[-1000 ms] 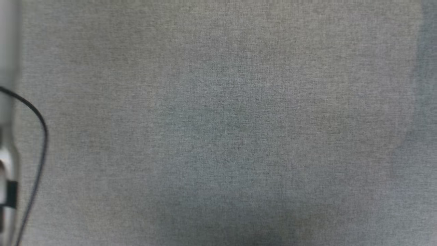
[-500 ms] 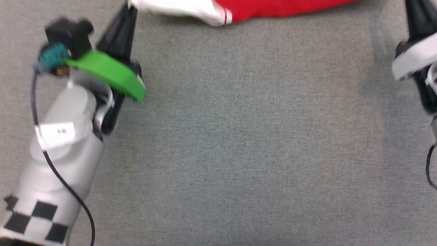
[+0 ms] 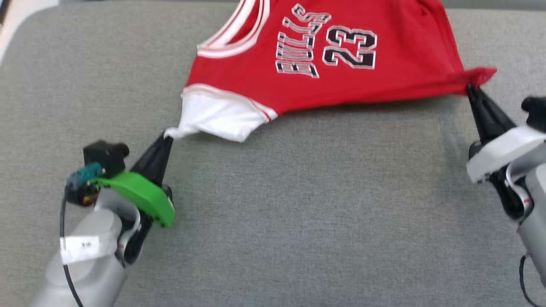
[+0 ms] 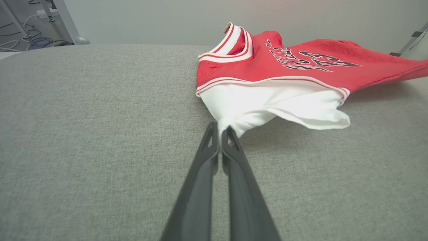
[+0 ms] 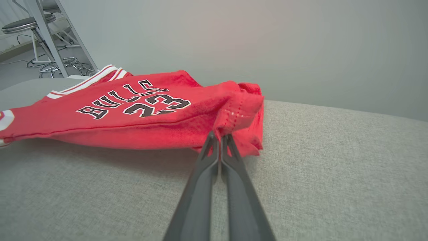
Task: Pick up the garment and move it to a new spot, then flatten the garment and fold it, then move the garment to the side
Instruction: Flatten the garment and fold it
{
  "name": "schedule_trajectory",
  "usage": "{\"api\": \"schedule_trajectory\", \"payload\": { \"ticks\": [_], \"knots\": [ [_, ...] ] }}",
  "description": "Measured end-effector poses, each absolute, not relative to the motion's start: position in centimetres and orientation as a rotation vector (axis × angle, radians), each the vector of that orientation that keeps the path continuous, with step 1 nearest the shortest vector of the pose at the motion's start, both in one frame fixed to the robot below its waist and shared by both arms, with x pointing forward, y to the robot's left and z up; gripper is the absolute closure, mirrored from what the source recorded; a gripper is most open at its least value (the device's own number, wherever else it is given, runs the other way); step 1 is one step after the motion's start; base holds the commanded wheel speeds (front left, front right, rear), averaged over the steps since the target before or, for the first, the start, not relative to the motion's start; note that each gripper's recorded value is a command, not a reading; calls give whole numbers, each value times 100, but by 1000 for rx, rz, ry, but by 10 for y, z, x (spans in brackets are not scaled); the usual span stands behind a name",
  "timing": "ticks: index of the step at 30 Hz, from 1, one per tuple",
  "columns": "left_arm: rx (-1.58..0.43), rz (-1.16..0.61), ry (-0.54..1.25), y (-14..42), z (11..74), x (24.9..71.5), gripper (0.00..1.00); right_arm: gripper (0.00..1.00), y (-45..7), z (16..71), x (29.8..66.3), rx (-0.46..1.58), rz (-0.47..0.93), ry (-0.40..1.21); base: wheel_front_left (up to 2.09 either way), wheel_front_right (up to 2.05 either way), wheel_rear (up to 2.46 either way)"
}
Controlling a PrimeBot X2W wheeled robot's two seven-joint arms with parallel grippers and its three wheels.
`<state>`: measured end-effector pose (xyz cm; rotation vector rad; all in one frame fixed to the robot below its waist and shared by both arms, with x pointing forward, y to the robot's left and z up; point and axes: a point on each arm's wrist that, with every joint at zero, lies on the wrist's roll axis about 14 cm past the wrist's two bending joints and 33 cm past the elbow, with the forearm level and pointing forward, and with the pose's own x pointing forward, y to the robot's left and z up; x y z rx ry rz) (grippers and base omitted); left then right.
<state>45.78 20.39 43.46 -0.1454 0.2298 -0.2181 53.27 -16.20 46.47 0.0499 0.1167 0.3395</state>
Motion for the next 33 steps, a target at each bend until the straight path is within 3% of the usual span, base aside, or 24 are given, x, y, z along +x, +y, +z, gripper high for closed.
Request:
{"api": "schedule_trajectory", "payload": {
  "ticks": [12,22,28,33],
  "knots": [
    [-184,-346,407,170,419,360,100,100,-185,443,460,154,262,221,0,0,0],
    [-218,-443,468,149,428,300,100,100,-205,448,400,193,225,211,0,0,0],
    [-232,-482,522,141,428,269,100,100,-213,447,365,209,203,207,0,0,0],
    [-232,-485,490,139,439,269,100,100,-214,449,349,241,177,201,0,0,0]
  ]
}}
